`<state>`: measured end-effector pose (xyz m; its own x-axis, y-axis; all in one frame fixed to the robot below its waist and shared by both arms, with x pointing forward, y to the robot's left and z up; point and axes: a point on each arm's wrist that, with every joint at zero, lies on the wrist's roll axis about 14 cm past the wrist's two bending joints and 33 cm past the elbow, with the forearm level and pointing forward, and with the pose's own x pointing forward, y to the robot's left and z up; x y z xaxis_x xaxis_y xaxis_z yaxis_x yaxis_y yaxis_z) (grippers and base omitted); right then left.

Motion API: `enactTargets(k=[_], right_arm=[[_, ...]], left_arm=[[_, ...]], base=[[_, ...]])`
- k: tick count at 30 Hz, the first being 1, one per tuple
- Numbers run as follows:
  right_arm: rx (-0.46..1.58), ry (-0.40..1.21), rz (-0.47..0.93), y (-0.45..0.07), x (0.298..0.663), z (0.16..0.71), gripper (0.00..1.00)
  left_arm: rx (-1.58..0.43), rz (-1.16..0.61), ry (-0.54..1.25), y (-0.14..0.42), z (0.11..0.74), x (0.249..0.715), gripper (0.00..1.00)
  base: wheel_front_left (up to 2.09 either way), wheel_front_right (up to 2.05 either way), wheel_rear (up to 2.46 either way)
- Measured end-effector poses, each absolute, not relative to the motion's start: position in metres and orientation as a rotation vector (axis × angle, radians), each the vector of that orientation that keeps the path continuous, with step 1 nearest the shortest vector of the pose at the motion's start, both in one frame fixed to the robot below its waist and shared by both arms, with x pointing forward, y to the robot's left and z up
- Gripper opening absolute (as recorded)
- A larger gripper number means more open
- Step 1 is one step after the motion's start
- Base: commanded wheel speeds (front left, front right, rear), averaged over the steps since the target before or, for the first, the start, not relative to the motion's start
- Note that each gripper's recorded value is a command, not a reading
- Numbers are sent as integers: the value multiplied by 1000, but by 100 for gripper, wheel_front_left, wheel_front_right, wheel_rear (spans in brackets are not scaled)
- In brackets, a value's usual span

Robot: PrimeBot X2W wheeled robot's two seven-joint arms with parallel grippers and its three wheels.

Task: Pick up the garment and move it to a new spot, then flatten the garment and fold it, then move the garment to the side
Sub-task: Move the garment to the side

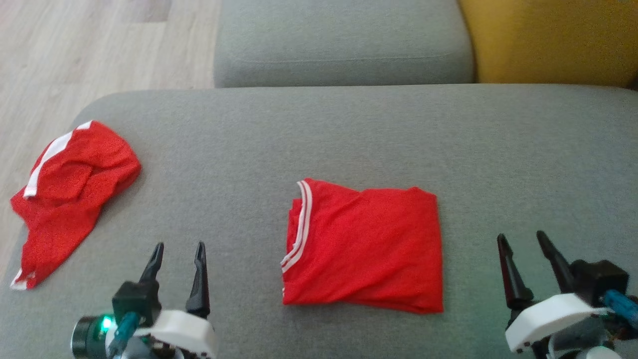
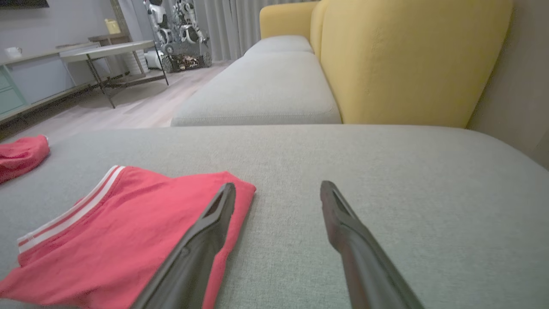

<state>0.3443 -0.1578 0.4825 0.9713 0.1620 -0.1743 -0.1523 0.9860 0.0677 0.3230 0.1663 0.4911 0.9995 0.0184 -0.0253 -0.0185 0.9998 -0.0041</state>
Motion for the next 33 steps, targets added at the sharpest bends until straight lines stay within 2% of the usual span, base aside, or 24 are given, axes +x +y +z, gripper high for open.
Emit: enactTargets(k=[13,18,25,26,27,28,33], right_arm=[[50,459,306,-106,364,398,100],[47,622,341,-92,356,359,100],[48,643,368,-78,371,358,100],[49,645,367,-78,372,357,48],[51,654,365,-78,371,356,29],[56,655,364,-78,372,356,0],[63,656,357,-81,370,356,0]], left_arm=[[-42,110,-38,185,505,329,100],[-47,152,-21,195,498,321,100],[-41,173,-13,201,495,317,100],[-42,172,-13,200,494,318,100],[-43,169,-12,200,494,318,100],[-43,166,-11,199,494,319,100],[-39,137,-9,191,493,326,100]], base=[[0,0,0],[0,0,0],[0,0,0],[0,0,0],[0,0,0],[0,0,0],[0,0,0]])
